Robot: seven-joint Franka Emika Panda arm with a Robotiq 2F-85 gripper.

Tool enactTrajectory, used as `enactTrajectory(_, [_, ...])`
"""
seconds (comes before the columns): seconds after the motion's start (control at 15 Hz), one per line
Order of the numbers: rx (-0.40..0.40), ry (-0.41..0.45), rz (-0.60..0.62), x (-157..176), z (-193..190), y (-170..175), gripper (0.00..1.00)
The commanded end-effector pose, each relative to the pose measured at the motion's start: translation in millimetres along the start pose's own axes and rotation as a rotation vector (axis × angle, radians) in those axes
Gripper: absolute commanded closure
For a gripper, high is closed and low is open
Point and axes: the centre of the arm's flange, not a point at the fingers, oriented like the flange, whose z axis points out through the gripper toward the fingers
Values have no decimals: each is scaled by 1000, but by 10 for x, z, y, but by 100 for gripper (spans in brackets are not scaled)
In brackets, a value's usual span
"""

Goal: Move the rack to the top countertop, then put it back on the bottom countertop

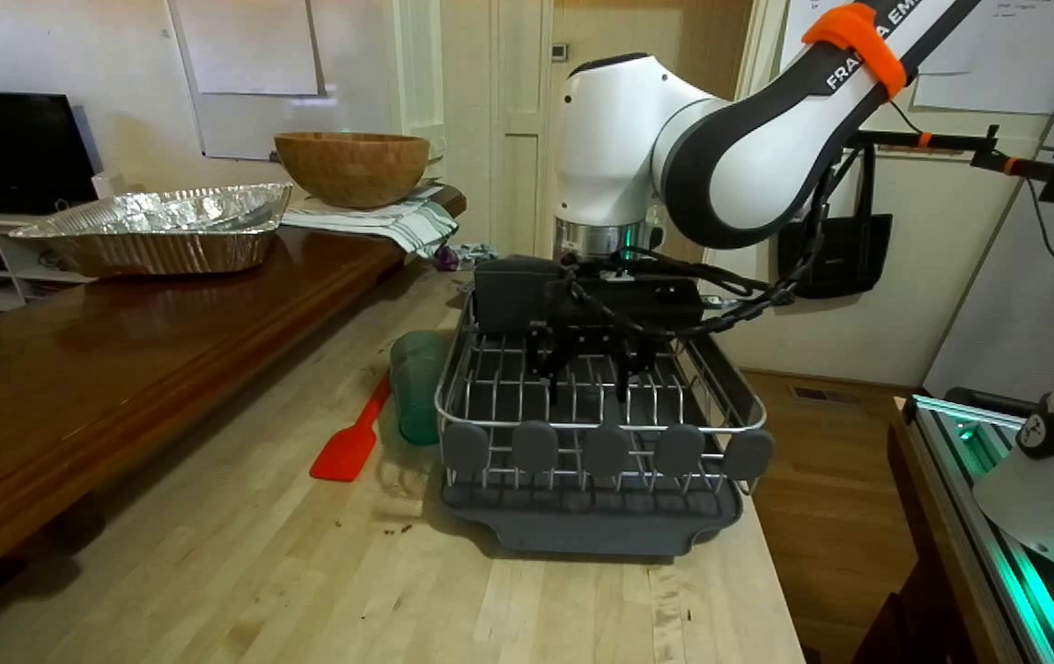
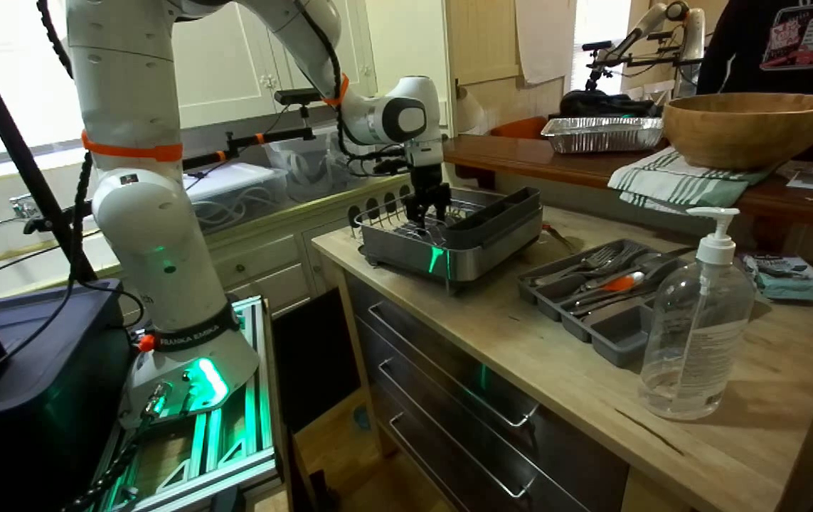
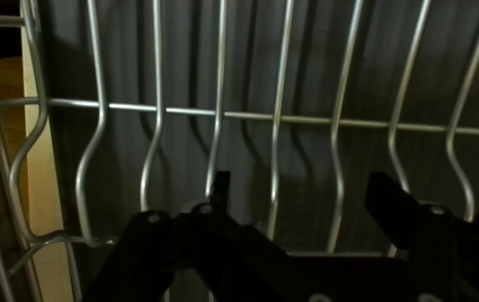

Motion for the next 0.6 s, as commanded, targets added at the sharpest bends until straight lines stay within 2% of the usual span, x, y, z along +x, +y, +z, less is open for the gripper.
enactTrajectory(0.0, [-3, 18, -65, -65, -192, -5, 4])
enactTrajectory(0.07, [-5, 20, -68, -69, -181, -14, 4])
enactTrajectory(0.13, [-10, 24, -63, -56, -173, -17, 39])
enactTrajectory(0.2, [-7, 32, -58, -48, -172, -16, 41])
enactTrajectory(0.27, [1, 34, -67, -36, -207, -22, 47])
enactTrajectory(0.53, [3, 56, -80, -50, -362, 8, 81])
